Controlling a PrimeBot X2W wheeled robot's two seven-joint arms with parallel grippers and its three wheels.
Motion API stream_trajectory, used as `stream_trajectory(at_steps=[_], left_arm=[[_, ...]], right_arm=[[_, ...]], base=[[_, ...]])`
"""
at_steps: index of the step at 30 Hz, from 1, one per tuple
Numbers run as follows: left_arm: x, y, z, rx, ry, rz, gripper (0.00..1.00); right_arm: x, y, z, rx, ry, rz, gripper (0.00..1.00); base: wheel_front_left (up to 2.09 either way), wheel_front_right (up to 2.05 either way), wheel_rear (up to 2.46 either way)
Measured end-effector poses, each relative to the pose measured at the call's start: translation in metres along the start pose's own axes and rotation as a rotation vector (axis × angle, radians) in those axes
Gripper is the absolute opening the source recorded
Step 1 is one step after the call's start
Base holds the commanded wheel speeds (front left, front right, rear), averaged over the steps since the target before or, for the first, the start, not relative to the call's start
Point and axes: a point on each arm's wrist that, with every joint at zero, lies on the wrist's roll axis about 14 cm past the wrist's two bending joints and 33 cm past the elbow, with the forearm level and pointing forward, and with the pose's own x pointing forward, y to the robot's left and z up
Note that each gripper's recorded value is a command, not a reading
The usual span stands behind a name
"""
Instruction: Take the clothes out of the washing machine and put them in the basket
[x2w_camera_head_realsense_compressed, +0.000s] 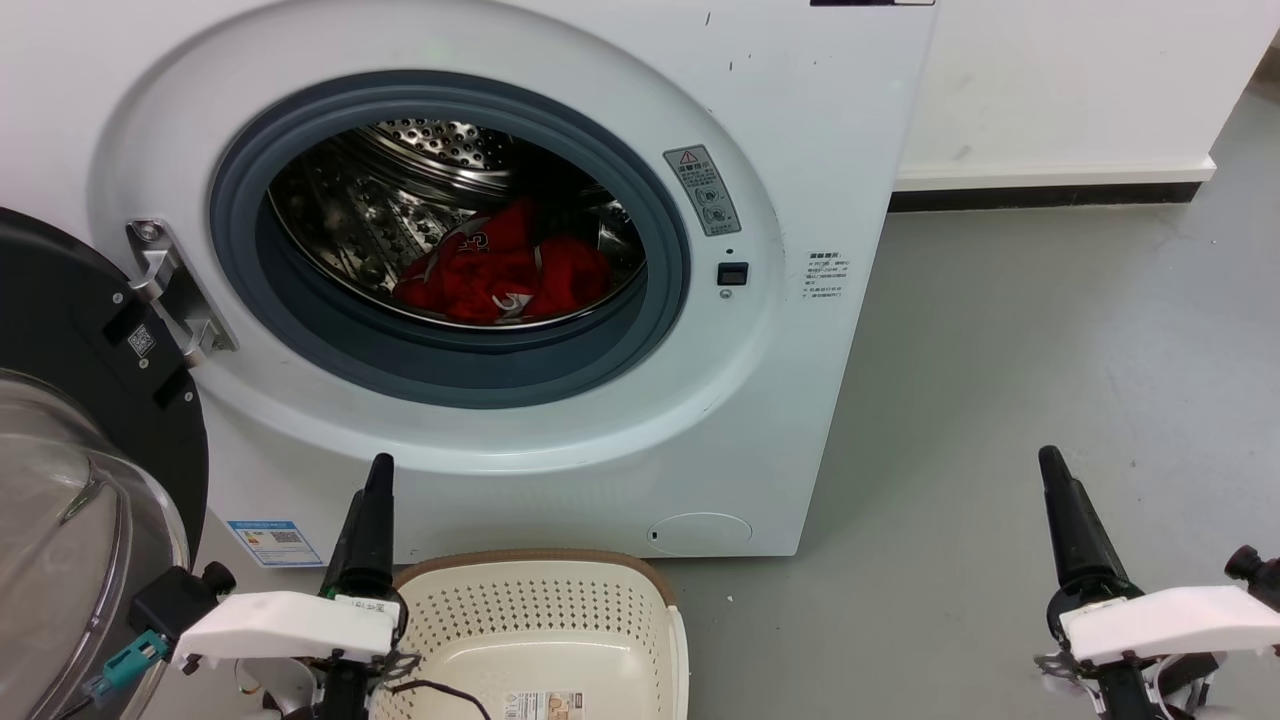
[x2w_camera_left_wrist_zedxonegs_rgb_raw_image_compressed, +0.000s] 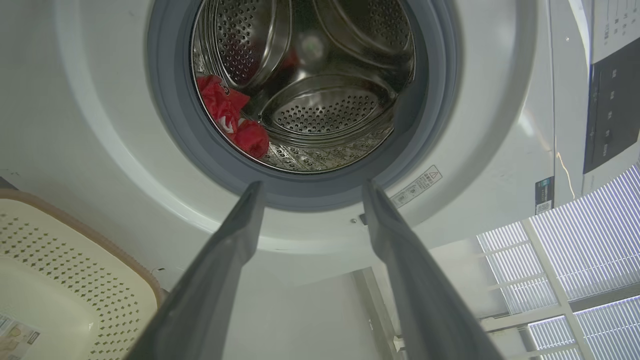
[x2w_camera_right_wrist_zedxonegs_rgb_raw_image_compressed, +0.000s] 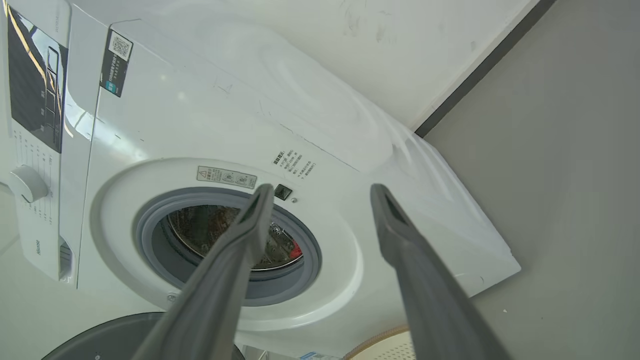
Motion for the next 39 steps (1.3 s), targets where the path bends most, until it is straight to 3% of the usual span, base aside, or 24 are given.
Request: stream_trajectory(at_steps=[14,39], left_arm=[[0.002,-0.009,-0.009,0.294,0.015,-0.030,1.00],[0.003,-0.019,-0.013,0.630,-0.009,-0.074,1.00]], right_arm=[[-0.001,0.011,-0.005,-0.274,0.012,0.041,1.00],[-0.007,0.022,-0.005,-0.605,0.008,0.088,1.00]], base=[[0.00,0.00,0.00],[0.00,0.00,0.00]])
